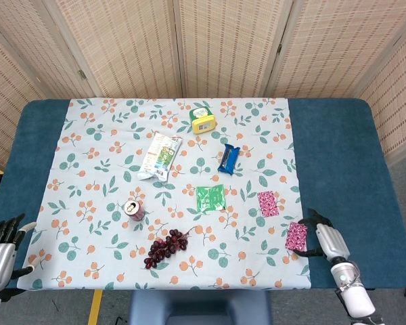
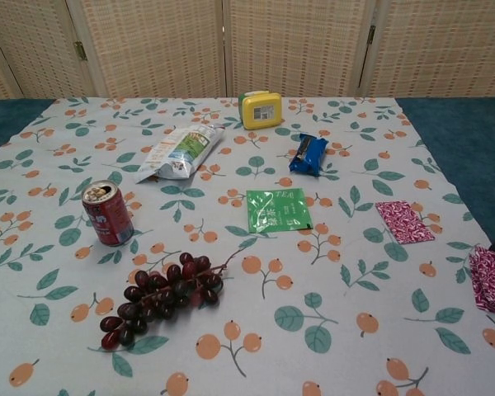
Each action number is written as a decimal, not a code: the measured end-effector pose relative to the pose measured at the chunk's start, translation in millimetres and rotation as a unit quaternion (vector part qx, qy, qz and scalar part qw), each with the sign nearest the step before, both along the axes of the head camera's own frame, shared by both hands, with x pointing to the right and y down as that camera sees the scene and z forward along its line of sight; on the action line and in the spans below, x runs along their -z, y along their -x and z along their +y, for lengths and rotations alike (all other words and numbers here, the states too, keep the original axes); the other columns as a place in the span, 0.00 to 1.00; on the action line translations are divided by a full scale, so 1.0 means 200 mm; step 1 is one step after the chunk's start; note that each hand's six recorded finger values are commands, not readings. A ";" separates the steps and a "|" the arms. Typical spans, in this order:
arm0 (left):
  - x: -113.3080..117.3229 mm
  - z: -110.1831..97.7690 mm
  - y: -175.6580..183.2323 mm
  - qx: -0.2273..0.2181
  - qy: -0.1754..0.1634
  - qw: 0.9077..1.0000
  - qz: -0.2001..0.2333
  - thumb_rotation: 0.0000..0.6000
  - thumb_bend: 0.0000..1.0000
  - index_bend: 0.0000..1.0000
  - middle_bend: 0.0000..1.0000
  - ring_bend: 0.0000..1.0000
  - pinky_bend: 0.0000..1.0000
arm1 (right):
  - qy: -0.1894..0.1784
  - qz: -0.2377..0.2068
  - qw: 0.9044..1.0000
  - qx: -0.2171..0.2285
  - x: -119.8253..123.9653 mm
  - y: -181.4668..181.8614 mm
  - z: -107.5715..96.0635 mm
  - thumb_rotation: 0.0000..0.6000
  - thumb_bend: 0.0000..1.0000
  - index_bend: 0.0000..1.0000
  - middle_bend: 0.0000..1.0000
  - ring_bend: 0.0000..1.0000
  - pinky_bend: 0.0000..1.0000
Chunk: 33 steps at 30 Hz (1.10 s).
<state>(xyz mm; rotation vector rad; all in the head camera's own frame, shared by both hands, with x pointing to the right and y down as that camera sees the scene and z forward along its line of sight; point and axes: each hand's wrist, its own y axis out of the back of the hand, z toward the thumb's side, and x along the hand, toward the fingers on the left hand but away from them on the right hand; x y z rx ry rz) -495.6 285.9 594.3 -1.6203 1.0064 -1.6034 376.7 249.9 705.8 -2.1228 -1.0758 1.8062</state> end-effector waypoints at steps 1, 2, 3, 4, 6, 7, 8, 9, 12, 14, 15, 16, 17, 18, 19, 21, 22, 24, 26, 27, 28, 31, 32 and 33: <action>0.00 0.00 0.00 0.000 0.000 1.000 -0.001 1.00 0.27 0.22 0.07 0.09 0.00 | 0.000 0.000 1.000 0.000 0.00 0.00 0.00 0.88 0.15 0.25 0.05 0.00 0.00; 0.00 0.00 0.00 0.000 0.000 1.000 -0.001 1.00 0.27 0.22 0.07 0.09 0.00 | 0.001 0.001 1.000 0.001 0.00 0.00 0.00 0.88 0.15 0.25 0.05 0.00 0.00; 0.00 0.00 0.01 0.001 0.000 1.000 -0.001 1.00 0.27 0.22 0.07 0.09 0.00 | 0.002 0.001 1.000 0.001 0.00 0.00 0.00 0.88 0.15 0.25 0.05 0.00 0.00; 0.00 0.00 0.01 0.001 0.000 1.000 -0.001 1.00 0.27 0.22 0.07 0.09 0.00 | 0.002 0.001 1.000 0.001 0.00 0.00 0.00 0.88 0.15 0.24 0.05 0.00 0.00; 0.00 0.00 0.01 0.001 0.000 1.000 0.000 1.00 0.27 0.22 0.07 0.09 0.00 | 0.003 0.002 1.000 0.002 -0.01 0.00 0.01 0.88 0.15 0.23 0.04 0.00 0.00; 0.00 0.00 0.01 0.001 0.000 1.000 0.000 1.00 0.28 0.22 0.07 0.09 0.00 | 0.004 0.002 1.000 0.003 -0.01 0.00 0.01 0.88 0.15 0.23 0.04 0.00 0.00; 0.00 0.00 0.01 0.001 0.000 1.000 0.000 1.00 0.27 0.22 0.07 0.09 0.00 | 0.004 0.002 1.000 0.003 -0.01 0.00 0.01 0.88 0.15 0.23 0.04 0.00 0.00; 0.00 0.00 0.01 0.001 0.000 1.000 0.000 1.00 0.27 0.22 0.07 0.09 0.00 | 0.004 0.002 1.000 0.004 -0.01 0.01 0.01 0.88 0.15 0.22 0.04 0.00 0.00; 0.00 0.00 0.01 0.002 -0.001 1.000 0.000 1.00 0.27 0.22 0.07 0.09 0.00 | -0.005 -0.002 1.000 0.003 0.01 0.01 -0.02 0.88 0.15 0.22 0.04 0.00 0.00; 0.00 0.00 0.01 0.001 -0.002 1.000 0.000 1.00 0.27 0.22 0.07 0.09 0.00 | -0.023 -0.003 1.000 0.003 0.04 0.02 -0.07 0.88 0.15 0.22 0.04 0.00 0.00; 0.00 0.00 0.01 0.001 -0.003 1.000 0.000 1.00 0.27 0.22 0.07 0.09 0.00 | -0.032 -0.003 0.999 0.006 0.05 0.02 -0.09 0.88 0.15 0.22 0.04 0.00 0.00; 0.00 -0.01 0.01 0.001 -0.003 1.000 0.000 1.00 0.27 0.22 0.07 0.09 0.00 | -0.042 -0.002 0.999 0.012 0.07 0.03 -0.13 0.88 0.15 0.22 0.04 0.00 0.00; 0.00 -0.01 0.01 0.000 -0.004 1.000 0.001 1.00 0.27 0.22 0.07 0.09 0.00 | -0.047 0.000 0.999 0.019 0.07 0.04 -0.15 0.88 0.15 0.22 0.04 0.00 0.00; 0.00 -0.01 0.01 0.000 -0.005 1.000 0.002 1.00 0.27 0.22 0.07 0.09 0.00 | -0.051 0.002 0.998 0.027 0.08 0.05 -0.17 0.88 0.15 0.22 0.03 0.00 0.00; 0.00 -0.01 0.00 -0.001 -0.005 1.000 0.002 1.00 0.27 0.22 0.07 0.09 0.00 | -0.056 0.006 0.998 0.040 0.08 0.07 -0.20 0.88 0.15 0.22 0.03 0.00 0.00; 0.00 -0.01 0.00 -0.002 -0.004 1.000 0.002 1.00 0.27 0.22 0.07 0.09 0.00 | -0.062 0.013 0.996 0.064 0.08 0.10 -0.25 0.88 0.15 0.22 0.03 0.00 0.00; 0.00 -0.01 0.00 -0.002 -0.003 1.000 0.002 1.00 0.27 0.22 0.07 0.08 0.00 | -0.065 0.019 0.994 0.081 0.08 0.12 -0.28 0.88 0.15 0.22 0.03 0.00 0.00; 0.00 -0.01 -0.01 -0.002 -0.003 1.000 0.001 1.00 0.28 0.22 0.07 0.09 0.00 | -0.068 0.028 0.991 0.107 0.07 0.16 -0.33 0.89 0.15 0.22 0.03 0.00 0.00; 0.01 -0.01 0.00 -0.001 -0.003 1.000 0.000 1.00 0.27 0.22 0.07 0.08 0.00 | -0.068 0.038 0.988 0.135 0.04 0.22 -0.39 0.88 0.15 0.22 0.03 0.00 0.00; 0.01 -0.01 0.00 0.000 -0.003 1.000 0.000 1.00 0.27 0.22 0.07 0.09 0.00 | -0.066 0.040 0.987 0.144 0.03 0.24 -0.42 0.88 0.15 0.22 0.03 0.00 0.00; 0.01 -0.01 0.00 0.001 -0.003 1.000 -0.001 1.00 0.27 0.22 0.07 0.09 0.00 | -0.063 0.043 0.985 0.152 0.01 0.26 -0.45 0.88 0.15 0.22 0.03 0.00 0.00; 0.02 0.00 0.01 0.003 -0.001 1.000 -0.004 1.00 0.27 0.22 0.07 0.09 0.00 | -0.053 0.051 0.983 0.167 -0.06 0.31 -0.50 0.88 0.15 0.22 0.03 0.00 0.00; 0.02 0.00 0.01 0.005 0.000 1.000 -0.005 1.00 0.27 0.22 0.07 0.09 0.00 | -0.051 0.054 0.983 0.171 -0.07 0.32 -0.51 0.88 0.15 0.22 0.03 0.00 0.00; 0.02 0.00 0.01 0.006 0.000 1.000 -0.006 1.00 0.27 0.22 0.07 0.09 0.00 | -0.049 0.057 0.982 0.175 -0.09 0.32 -0.52 0.88 0.15 0.22 0.03 0.00 0.00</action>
